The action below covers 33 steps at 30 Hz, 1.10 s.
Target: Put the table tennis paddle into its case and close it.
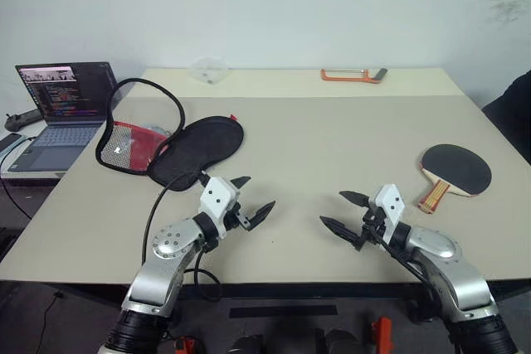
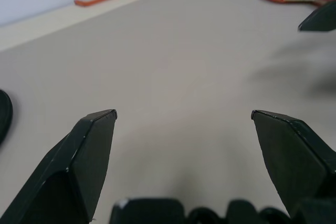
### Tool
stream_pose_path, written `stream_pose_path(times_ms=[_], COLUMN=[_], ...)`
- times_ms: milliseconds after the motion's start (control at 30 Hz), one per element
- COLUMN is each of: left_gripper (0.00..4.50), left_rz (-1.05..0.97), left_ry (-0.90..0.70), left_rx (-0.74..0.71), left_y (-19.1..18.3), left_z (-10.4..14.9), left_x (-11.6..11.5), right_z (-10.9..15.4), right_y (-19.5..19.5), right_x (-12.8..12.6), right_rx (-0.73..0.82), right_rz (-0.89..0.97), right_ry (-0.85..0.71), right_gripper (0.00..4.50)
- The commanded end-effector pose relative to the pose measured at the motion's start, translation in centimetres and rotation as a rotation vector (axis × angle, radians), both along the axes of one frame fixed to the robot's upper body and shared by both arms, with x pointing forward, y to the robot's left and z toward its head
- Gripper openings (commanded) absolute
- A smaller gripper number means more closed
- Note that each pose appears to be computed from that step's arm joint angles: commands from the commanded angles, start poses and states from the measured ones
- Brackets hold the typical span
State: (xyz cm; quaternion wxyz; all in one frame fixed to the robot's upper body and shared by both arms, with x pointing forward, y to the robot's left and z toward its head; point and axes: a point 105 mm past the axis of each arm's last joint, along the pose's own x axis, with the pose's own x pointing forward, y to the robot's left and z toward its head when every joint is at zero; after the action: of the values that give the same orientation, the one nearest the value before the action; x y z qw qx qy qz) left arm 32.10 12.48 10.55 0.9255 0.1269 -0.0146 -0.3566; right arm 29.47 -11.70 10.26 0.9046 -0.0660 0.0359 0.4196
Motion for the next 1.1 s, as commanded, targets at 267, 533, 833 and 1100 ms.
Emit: stream_pose_path(times_ms=[267, 533, 833, 1100], left_gripper=[4.49, 4.49, 4.49, 4.49], left_rz=[0.105, 0.202, 0.272, 0.309], left_ry=[-0.075, -0.131, -0.165, -0.131], left_rx=[-0.036, 0.0, -0.003, -0.016], left_y=[2.1, 6.3, 9.4, 9.8], left_z=[0.0, 1.1, 3.3, 3.5], left_x=[1.4, 2.1, 4.0, 6.0], right_z=[2.5, 2.6, 6.7, 11.3], right_y=[1.4, 1.9, 1.9, 2.1], right_x=[-1.3, -0.5, -0.1, 0.0], right_rx=[0.043, 0.051, 0.002, -0.061], right_rz=[0.046, 0.057, 0.099, 0.218], right_ry=[-0.021, -0.024, -0.103, -0.237], right_gripper=[4.5, 4.5, 4.5, 4.5])
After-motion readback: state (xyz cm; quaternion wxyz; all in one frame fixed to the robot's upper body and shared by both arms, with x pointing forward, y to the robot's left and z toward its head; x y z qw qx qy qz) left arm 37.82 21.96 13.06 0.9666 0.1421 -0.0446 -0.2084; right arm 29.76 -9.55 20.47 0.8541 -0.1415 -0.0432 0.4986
